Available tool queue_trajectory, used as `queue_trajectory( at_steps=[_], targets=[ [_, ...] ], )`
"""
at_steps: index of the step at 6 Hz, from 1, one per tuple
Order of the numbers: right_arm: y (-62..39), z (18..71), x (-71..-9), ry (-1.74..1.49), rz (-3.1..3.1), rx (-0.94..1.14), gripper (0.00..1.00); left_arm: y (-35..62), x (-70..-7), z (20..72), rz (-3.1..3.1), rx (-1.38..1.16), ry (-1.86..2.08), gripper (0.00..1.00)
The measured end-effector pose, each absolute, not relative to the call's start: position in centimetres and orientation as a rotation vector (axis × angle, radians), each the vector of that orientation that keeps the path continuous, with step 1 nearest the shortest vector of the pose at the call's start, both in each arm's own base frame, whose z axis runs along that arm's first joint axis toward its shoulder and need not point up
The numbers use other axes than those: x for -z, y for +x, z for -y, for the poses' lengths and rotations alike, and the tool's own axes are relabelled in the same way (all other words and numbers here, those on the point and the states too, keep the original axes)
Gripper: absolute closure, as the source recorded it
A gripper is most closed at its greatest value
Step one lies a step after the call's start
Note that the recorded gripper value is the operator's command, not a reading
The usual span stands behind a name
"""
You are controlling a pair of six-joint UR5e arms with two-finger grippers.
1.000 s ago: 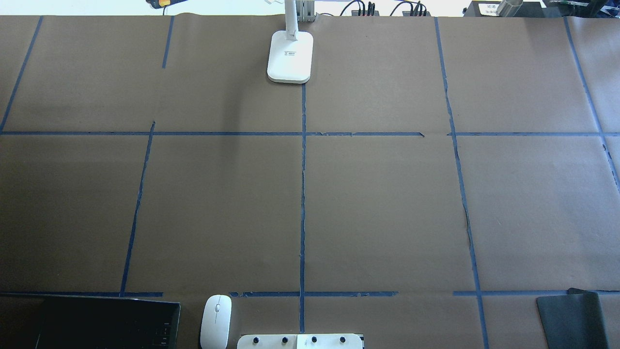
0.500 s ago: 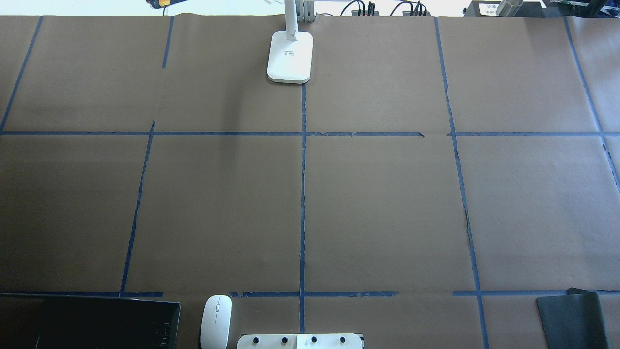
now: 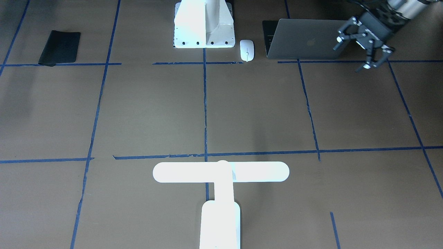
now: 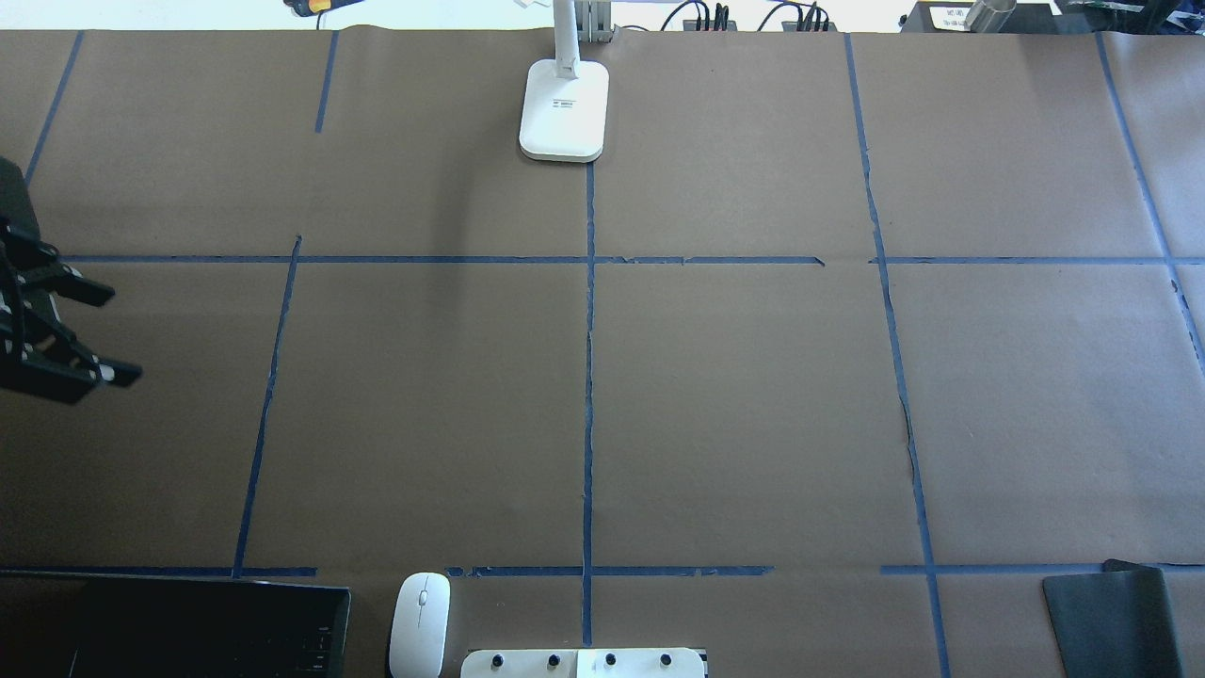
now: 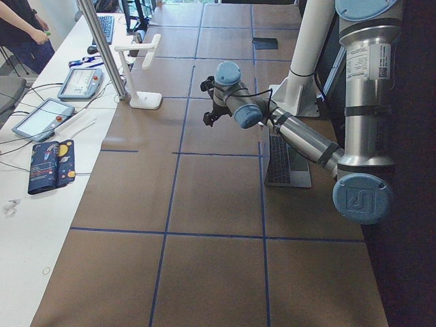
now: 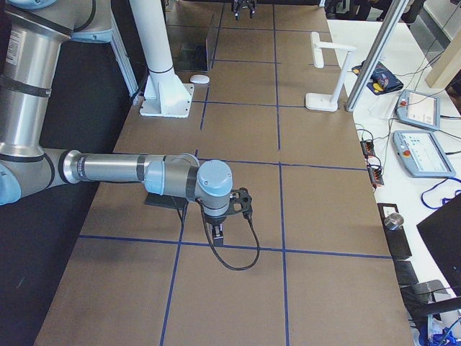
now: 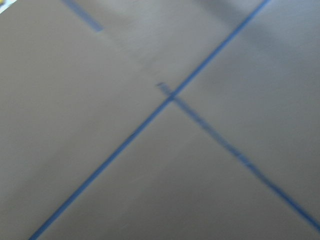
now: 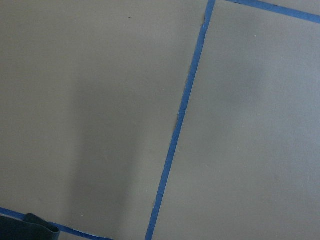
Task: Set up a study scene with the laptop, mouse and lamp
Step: 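Lower the left gripper and grasp the grey laptop's lid edge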
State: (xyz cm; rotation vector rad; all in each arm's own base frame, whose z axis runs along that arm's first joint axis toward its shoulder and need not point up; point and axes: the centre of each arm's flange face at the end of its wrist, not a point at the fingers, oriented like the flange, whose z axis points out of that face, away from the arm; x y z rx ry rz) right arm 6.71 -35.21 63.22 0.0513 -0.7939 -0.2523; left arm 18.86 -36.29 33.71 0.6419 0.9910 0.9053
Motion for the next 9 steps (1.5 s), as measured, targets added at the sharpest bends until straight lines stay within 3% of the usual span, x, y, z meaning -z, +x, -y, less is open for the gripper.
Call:
queue_trajectory(
  at_steps=[3, 6, 7, 8, 9],
  targets=[
    [6.7, 35.1, -63.4, 0.046, 0.794, 0.25, 0.0, 18.7, -35.3, 29.0, -0.955, -1.281, 0.698, 0.06],
    [6.7, 35.0, -63.6, 0.042, 0.795, 0.247, 0.0, 21.3, -37.0, 25.7, -0.997, -1.426, 0.619, 0.05],
    [6.7, 35.0, -63.6, 0.039, 0.795, 0.24, 0.0, 21.8, -37.3, 25.3, -1.014, -1.44, 0.597, 0.1],
    [6.7, 35.0, -63.5, 0.035, 0.795, 0.228, 0.0, 22.5, -37.8, 24.9, -1.025, -1.453, 0.572, 0.17],
    [6.7, 35.0, -63.5, 0.033, 0.795, 0.223, 0.0, 23.1, -38.5, 24.9, -1.03, -1.462, 0.553, 0.7]
  ],
)
